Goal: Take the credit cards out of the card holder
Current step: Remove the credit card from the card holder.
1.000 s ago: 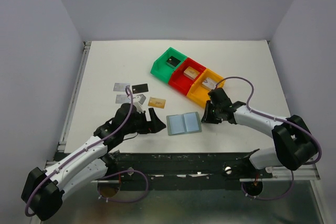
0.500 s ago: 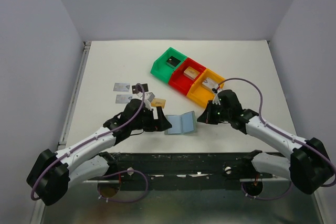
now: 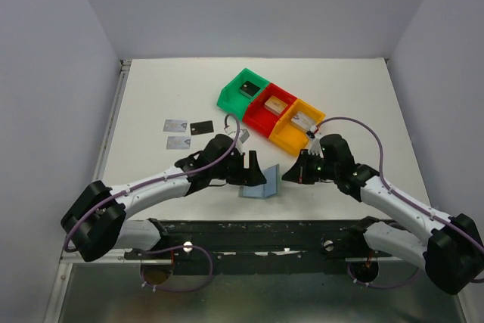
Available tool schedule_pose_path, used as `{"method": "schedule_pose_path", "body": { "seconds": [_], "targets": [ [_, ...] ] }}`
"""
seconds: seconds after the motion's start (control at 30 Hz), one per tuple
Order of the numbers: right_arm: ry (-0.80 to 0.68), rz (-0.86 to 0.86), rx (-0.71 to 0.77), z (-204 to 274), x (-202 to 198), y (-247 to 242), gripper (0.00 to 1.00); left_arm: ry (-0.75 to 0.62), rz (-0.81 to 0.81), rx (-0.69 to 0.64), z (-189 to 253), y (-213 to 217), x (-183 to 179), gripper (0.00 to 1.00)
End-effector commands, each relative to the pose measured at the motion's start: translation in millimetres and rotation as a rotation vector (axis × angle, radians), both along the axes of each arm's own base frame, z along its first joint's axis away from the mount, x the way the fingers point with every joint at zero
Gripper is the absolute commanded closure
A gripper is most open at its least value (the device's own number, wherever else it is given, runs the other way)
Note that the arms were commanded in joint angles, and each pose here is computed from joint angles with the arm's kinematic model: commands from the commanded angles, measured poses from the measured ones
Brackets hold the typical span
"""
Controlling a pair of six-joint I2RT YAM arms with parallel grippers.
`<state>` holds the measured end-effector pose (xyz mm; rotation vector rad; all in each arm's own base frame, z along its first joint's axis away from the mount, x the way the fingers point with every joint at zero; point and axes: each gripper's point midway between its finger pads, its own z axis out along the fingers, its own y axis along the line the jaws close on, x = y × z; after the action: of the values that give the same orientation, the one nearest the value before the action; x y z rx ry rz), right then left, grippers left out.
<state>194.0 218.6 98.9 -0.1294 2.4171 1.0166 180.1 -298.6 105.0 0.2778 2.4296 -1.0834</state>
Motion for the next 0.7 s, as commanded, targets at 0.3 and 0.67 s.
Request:
{"method": "schedule_pose_path", "body": {
  "seconds": [0.3,0.67],
  "targets": [
    [-0.001,0.045,0.091,21.2,0.3,16.5,1.00,-0.030,-0.090,0.008,-1.3,-35.1,9.0,0.15],
    [-0.002,0.046,0.090,25.3,-2.8,14.6,1.00,-0.014,-0.136,0.075,-16.9,-49.7,10.7,0.19]
  ]
}}
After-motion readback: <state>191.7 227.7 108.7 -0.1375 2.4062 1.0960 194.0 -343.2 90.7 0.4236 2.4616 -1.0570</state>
